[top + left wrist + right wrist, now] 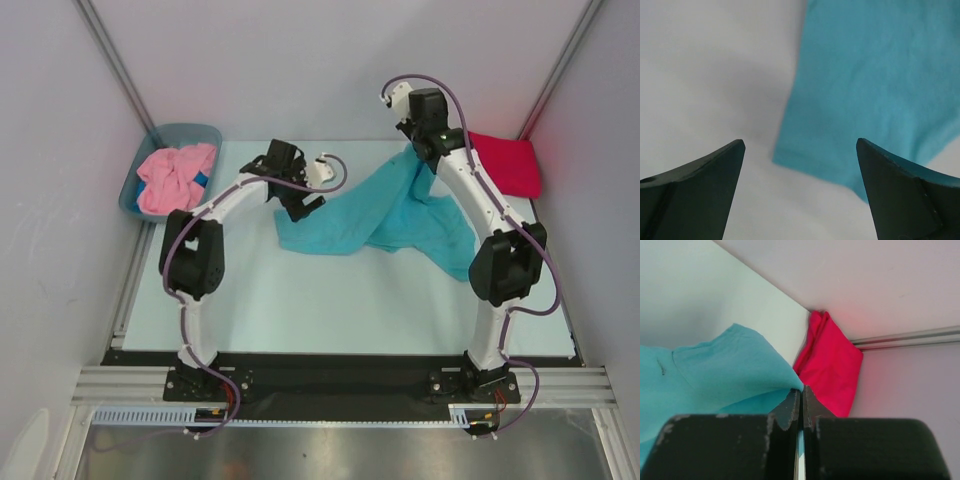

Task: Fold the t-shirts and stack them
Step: Flatten the tshirt out

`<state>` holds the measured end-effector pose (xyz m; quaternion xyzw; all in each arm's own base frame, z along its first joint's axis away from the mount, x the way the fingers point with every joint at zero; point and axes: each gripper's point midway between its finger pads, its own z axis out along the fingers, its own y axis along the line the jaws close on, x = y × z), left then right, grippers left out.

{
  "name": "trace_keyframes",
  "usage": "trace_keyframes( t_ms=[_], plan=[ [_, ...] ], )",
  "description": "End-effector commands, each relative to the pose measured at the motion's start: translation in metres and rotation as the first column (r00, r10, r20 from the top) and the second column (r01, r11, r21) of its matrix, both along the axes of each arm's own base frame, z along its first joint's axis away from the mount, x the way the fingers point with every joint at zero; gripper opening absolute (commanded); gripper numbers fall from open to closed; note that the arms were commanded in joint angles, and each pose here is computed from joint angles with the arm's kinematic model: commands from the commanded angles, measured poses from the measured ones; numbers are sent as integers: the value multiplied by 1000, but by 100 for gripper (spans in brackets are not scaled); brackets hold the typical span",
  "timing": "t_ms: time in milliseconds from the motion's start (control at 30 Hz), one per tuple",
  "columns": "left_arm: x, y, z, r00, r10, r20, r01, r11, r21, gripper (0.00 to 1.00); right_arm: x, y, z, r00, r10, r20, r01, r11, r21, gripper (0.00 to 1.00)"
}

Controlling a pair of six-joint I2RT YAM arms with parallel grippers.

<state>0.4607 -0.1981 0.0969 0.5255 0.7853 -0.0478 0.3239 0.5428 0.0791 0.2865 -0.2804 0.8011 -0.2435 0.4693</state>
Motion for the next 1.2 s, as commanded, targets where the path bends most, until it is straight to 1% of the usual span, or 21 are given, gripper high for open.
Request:
trace_keyframes(
  t_ms=[0,100,133,167,233,267,300,367,400,500,533,567,667,700,733,800,900,933,1000,1067,1167],
  plan=[
    [19,-60,30,954,-277,115,291,947,-133,100,-12,2,26,998,8,58,-8,1000,3,0],
    [23,-79,30,904,-395,165,420,893,-160,100,-22,11,12,999,22,23,-22,1000,-7,0],
    [19,-87,35,884,-434,177,463,864,-197,100,-25,12,8,1000,25,15,-25,1000,-11,0],
    [18,-92,27,869,-464,173,492,845,-209,100,-28,14,11,999,32,24,-31,999,-14,0],
    [19,-102,34,832,-519,197,554,801,-229,100,-35,20,0,999,44,2,-43,998,-37,0],
    [9,-108,30,802,-569,179,597,758,-263,100,-38,21,1,999,45,4,-45,998,-38,0],
    [13,-113,32,784,-590,193,620,731,-285,100,-40,21,-2,999,47,-6,-47,998,-41,0],
    [6,-121,31,773,-611,171,627,696,-350,100,-44,24,-8,998,54,-23,-55,997,-51,0],
    [11,-125,33,775,-608,174,624,693,-359,100,-45,25,-8,998,57,-23,-58,996,-61,0],
    [13,-125,32,796,-592,128,593,719,-362,100,-43,25,-1,998,58,-4,-58,995,-77,0],
    [7,-119,21,804,-590,69,572,737,-359,100,-42,26,-1,998,59,-3,-59,995,-82,0],
    [5,-115,19,792,-607,66,591,736,-331,100,-39,23,5,999,50,13,-49,996,-81,0],
    [-4,-94,9,813,-582,-15,561,790,-248,100,-33,17,7,999,35,26,-32,996,-80,0],
    [-7,-80,-6,832,-551,-67,532,825,-190,100,-31,14,8,999,27,32,-24,996,-82,0],
    [-8,-72,-2,845,-530,-76,514,843,-159,100,-28,12,6,999,20,31,-17,996,-84,0],
    [-16,-50,-15,870,-467,-155,459,884,-88,100,-24,6,5,999,6,34,-3,997,-79,0],
    [-24,-27,-20,874,-434,-218,440,898,-25,100,-16,4,4,999,1,41,2,997,-78,0],
    [-27,-15,-25,878,-407,-253,425,905,18,100,-15,4,5,999,2,45,1,997,-79,0],
    [-26,-1,-25,888,-365,-279,390,920,39,100,-11,3,2,999,-2,45,6,997,-79,0],
    [-24,8,-21,898,-328,-292,351,936,31,100,-8,4,3,999,-2,49,6,997,-71,0],
    [-8,28,-13,929,-246,-275,264,964,27,100,-8,4,1,999,-4,49,7,998,-68,0]
  ],
)
